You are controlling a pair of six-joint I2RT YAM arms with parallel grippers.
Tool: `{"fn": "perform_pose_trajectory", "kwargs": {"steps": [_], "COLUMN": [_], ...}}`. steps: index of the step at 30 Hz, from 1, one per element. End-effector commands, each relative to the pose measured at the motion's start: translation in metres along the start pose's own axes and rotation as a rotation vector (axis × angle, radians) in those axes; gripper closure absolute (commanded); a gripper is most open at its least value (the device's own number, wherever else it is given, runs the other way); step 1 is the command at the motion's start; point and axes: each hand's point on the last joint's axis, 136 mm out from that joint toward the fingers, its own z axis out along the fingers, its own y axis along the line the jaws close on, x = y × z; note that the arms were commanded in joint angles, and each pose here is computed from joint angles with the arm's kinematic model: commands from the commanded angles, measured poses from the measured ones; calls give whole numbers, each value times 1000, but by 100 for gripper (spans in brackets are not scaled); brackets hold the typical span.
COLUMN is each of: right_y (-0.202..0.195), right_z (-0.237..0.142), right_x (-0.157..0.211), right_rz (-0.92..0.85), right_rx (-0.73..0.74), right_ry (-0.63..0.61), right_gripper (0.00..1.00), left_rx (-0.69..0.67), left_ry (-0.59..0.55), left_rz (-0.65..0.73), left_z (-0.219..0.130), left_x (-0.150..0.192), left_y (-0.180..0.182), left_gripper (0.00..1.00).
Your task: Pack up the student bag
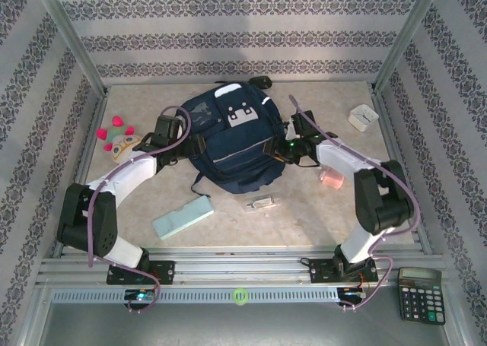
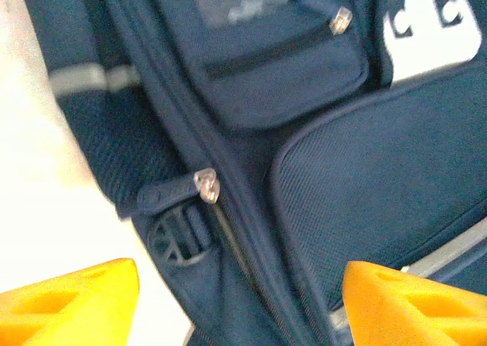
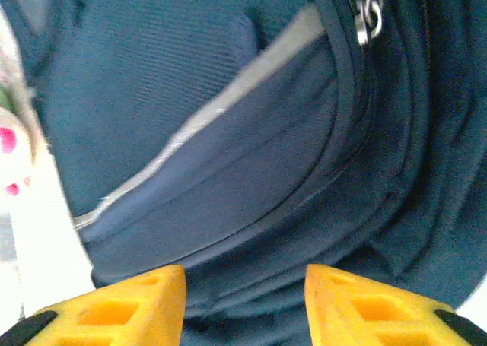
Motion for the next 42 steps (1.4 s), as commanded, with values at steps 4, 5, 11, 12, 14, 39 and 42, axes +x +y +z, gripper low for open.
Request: {"fn": "perform_pose_trajectory", "kwargs": {"steps": [4, 5, 11, 12, 14, 39, 42], "right_y": [31, 38, 65, 65, 64, -139, -162], "right_z": [33, 35, 1, -9, -36, -169, -171], "right_x": [30, 37, 48, 45, 36, 44, 40], "right_rz": [-46, -55, -122, -130, -144, 108, 140], "right_rx": [-90, -100, -108, -102, -96, 596, 667], "right_ry": [48, 58, 2, -24, -94, -115, -91], "right_gripper": [57, 57, 53, 51, 48, 23, 20], "left_rx": [33, 26, 40, 61, 130, 146, 141], "left_ry": [-6, -2, -4, -9, -25, 254, 230], "left_rz": [-1, 11, 151, 193, 327, 691, 679], "left_z": [-21, -24, -47, -50, -55, -84, -83], "left_x": [3, 4, -2, -3, -4, 100, 100], "left_y": [-10, -10, -18, -22, -35, -63, -62], "left_gripper": [29, 29, 28, 28, 28, 17, 17]}}
